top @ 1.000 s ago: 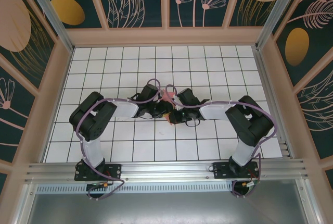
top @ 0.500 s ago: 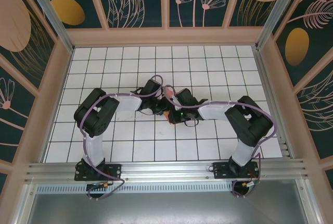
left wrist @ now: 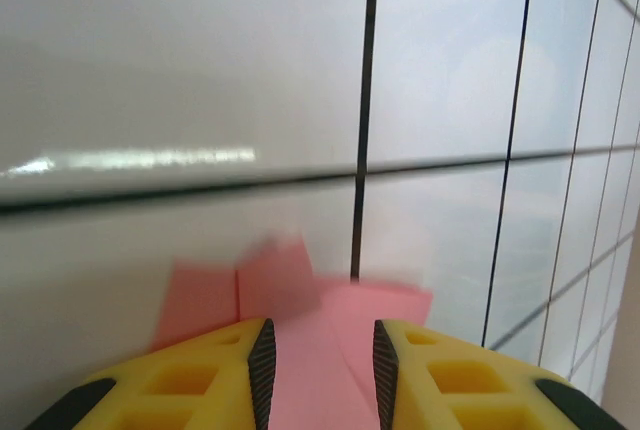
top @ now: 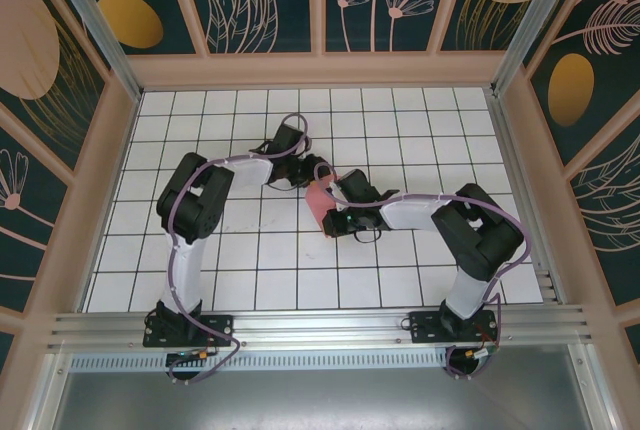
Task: Fold a paper plane with a square sheet of paper (fold left side to right side)
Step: Fourth fold the wing at the center of the table.
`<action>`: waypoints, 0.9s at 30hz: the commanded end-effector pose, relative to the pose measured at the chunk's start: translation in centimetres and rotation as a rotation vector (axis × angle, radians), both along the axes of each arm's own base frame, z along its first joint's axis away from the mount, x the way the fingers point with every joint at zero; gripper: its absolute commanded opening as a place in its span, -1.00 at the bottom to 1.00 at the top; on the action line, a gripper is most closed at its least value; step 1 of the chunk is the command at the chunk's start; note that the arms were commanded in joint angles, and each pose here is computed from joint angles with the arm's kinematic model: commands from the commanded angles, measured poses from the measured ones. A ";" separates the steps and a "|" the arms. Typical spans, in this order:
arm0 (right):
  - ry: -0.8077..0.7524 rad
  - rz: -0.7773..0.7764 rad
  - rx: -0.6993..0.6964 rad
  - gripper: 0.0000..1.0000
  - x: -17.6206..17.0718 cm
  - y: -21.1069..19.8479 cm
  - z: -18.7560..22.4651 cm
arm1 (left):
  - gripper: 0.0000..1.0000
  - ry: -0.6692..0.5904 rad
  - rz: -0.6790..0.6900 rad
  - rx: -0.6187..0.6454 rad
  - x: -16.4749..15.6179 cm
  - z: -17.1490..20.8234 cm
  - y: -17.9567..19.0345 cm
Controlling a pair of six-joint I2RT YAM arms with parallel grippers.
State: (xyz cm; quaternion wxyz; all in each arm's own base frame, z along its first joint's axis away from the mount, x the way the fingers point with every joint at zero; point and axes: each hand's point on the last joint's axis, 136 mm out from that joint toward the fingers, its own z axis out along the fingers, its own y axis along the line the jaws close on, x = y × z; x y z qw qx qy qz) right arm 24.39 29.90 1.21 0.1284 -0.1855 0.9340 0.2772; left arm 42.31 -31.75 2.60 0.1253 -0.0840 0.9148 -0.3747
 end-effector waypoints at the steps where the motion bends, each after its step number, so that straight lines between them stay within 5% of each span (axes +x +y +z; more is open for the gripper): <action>1: 0.216 0.010 -0.284 -0.80 -5.8 -6.0 -6.7 | -0.30 -0.039 0.039 0.074 2.8 -1.5 1.6; 7: 0.202 0.011 -0.262 -0.80 -5.6 -5.5 -6.3 | -0.28 -0.065 0.048 0.060 5.0 -0.3 2.0; 15: 0.071 0.004 -0.088 -0.71 -2.3 -2.0 -1.0 | -0.07 -0.213 0.065 0.048 4.9 7.7 4.1; 20: -0.067 -0.032 0.033 -0.43 0.2 -0.9 5.1 | 0.10 -0.293 0.092 0.052 2.3 12.2 6.3; 27: -0.167 -0.164 0.232 -0.13 2.9 -4.6 10.4 | 0.13 -0.255 0.047 -0.085 -3.4 12.0 6.0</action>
